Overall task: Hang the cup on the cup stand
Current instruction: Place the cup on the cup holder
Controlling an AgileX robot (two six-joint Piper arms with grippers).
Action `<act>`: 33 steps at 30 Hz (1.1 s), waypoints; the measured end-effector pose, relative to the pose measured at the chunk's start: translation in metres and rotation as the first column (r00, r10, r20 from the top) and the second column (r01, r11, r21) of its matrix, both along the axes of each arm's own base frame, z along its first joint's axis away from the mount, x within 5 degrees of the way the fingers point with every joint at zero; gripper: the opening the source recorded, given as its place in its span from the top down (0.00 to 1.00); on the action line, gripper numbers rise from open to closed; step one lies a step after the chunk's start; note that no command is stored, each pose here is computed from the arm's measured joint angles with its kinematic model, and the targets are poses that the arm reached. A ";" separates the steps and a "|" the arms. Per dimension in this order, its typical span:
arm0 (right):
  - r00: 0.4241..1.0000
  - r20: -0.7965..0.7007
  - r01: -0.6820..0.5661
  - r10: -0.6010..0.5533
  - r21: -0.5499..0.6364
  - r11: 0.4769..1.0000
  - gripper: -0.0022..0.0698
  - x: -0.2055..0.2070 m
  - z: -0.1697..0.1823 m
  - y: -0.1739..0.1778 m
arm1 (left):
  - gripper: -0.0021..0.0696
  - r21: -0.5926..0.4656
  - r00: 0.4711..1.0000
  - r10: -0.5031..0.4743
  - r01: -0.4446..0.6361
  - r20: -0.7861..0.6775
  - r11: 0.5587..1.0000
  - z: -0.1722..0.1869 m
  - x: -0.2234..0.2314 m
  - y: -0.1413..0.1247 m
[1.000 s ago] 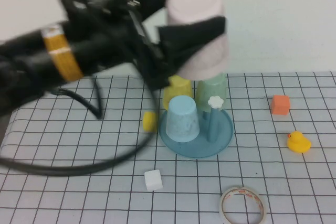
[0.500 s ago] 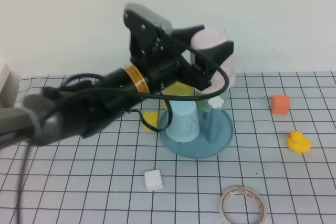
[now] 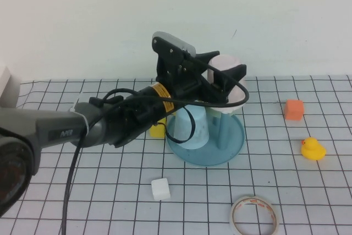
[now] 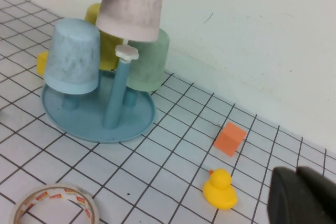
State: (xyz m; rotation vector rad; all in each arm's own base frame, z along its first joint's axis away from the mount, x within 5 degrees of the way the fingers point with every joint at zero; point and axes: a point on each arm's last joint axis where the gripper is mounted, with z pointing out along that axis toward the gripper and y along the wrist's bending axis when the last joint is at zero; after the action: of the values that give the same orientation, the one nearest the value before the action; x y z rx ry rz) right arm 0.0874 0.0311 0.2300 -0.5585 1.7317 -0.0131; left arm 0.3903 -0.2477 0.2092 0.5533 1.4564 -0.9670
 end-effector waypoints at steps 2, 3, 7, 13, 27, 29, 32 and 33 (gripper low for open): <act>1.000 0.000 0.002 -0.002 -0.001 1.000 0.97 0.000 0.000 0.000 | 0.22 0.027 1.000 0.016 -0.015 -0.020 1.000 -0.005 0.003 0.000; 1.000 0.000 0.002 -0.002 -0.001 1.000 0.97 0.000 0.000 0.000 | 0.22 0.046 0.999 0.026 -0.025 -0.034 0.999 -0.007 0.003 -0.001; 1.000 0.000 0.004 -0.004 -0.001 1.000 0.97 0.000 0.000 0.000 | 0.22 0.102 0.995 0.056 -0.048 -0.079 0.994 -0.013 0.003 -0.005; 1.000 0.000 0.004 -0.004 -0.001 1.000 0.97 0.000 0.000 0.000 | 0.22 0.117 0.996 0.050 -0.041 -0.070 0.992 -0.014 -0.001 -0.013; 1.000 0.000 0.004 -0.004 -0.001 1.000 0.97 0.000 0.000 0.000 | 0.22 0.106 0.994 0.076 -0.068 -0.073 0.992 -0.013 0.000 -0.012; 1.000 0.000 0.004 -0.004 -0.001 1.000 0.97 0.000 0.000 0.000 | 0.22 0.107 0.994 0.076 -0.068 -0.073 0.992 -0.013 0.000 -0.012; 1.000 0.000 0.004 -0.004 -0.001 1.000 0.97 0.000 0.000 0.000 | 0.22 0.107 0.994 0.076 -0.068 -0.073 0.992 -0.013 0.000 -0.012; 1.000 0.000 0.004 -0.004 -0.001 1.000 0.97 0.000 0.000 0.000 | 0.22 0.107 0.994 0.076 -0.068 -0.073 0.992 -0.013 0.000 -0.012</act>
State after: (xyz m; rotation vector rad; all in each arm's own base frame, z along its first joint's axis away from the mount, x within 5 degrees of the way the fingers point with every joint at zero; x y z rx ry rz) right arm 0.0875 0.0307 0.2300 -0.5556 1.7330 -0.0171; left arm 0.3905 -0.2597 0.1963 0.5406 1.5918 -0.8672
